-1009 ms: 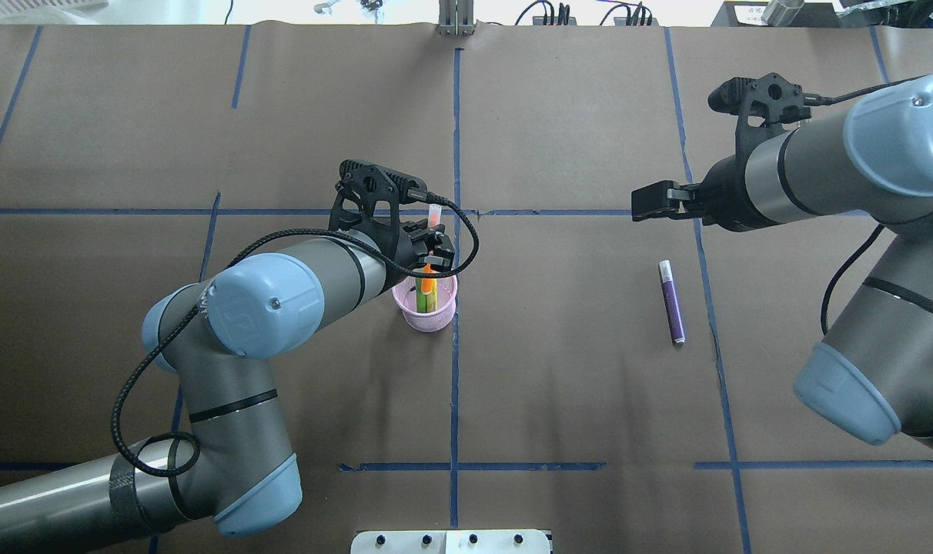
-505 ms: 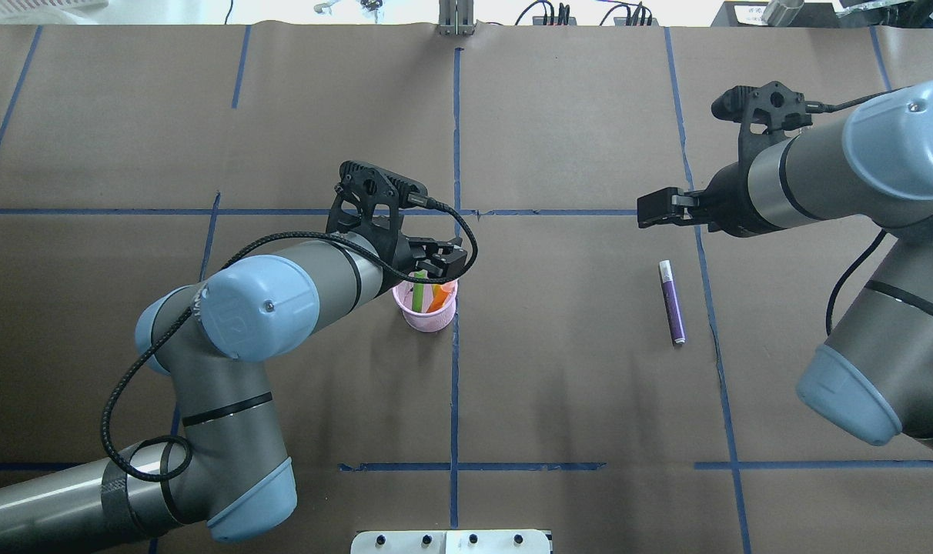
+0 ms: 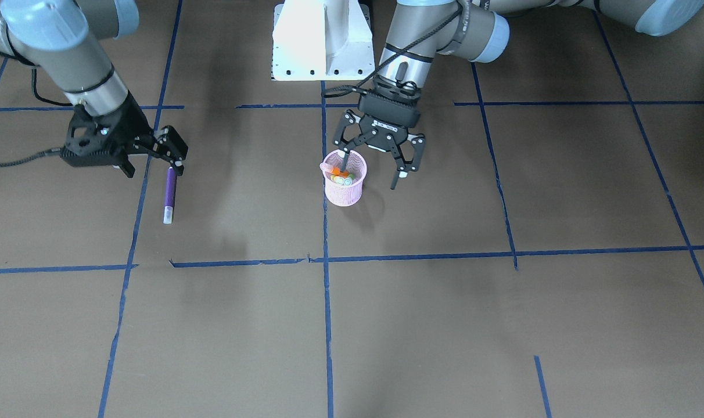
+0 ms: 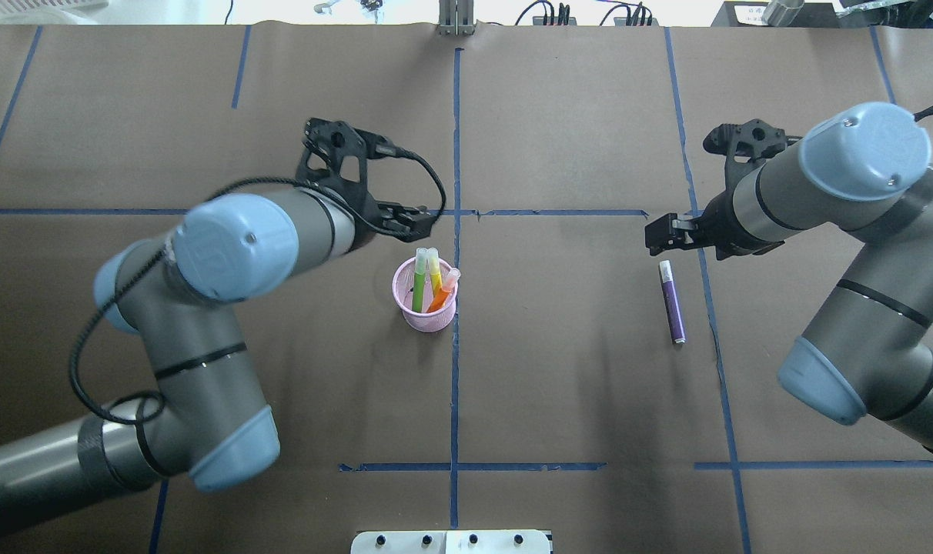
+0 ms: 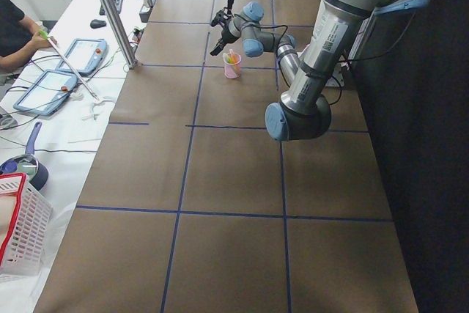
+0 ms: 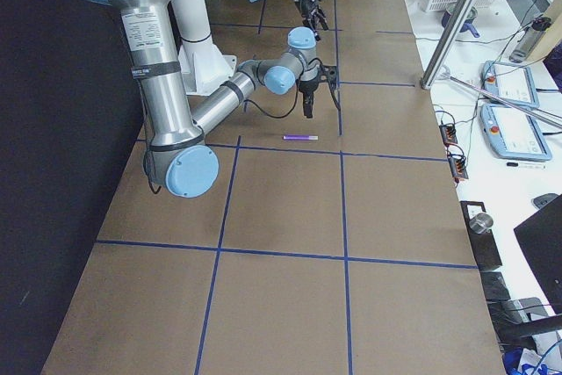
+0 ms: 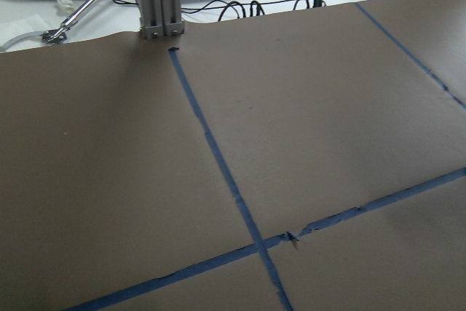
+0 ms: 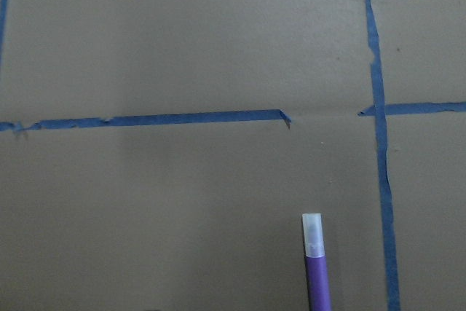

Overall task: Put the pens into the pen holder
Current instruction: 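Grasp the purple marker with the right gripper while the left gripper withdraws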

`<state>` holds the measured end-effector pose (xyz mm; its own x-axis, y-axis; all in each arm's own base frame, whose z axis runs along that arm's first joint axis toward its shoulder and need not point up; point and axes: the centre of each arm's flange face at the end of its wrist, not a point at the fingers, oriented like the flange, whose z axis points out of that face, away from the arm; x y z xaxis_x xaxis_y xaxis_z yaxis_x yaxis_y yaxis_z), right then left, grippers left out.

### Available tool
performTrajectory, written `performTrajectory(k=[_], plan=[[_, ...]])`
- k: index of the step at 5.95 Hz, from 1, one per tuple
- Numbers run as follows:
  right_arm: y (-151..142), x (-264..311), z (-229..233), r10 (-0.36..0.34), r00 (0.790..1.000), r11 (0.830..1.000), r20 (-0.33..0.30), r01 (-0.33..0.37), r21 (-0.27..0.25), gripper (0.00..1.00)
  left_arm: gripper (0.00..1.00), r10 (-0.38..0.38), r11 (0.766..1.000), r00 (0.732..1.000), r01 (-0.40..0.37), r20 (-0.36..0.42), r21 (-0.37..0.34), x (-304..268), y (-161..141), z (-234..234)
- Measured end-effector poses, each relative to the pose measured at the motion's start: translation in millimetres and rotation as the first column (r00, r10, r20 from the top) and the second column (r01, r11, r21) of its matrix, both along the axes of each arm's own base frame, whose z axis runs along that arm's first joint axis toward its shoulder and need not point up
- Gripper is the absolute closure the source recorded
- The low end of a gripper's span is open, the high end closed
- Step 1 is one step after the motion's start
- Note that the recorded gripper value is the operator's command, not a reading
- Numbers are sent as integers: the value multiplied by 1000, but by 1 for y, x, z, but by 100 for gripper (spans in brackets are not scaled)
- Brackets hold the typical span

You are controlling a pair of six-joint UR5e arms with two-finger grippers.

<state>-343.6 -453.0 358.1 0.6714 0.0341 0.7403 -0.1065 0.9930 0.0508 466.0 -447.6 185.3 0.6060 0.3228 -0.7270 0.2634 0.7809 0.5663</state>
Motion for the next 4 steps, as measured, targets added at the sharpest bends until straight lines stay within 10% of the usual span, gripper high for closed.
performTrajectory(k=[4], plan=[[-41,-42,83,-288,958,955,-8,286,-79,11,0,136,958,991,-136,-19,-251,-126,-18,94]])
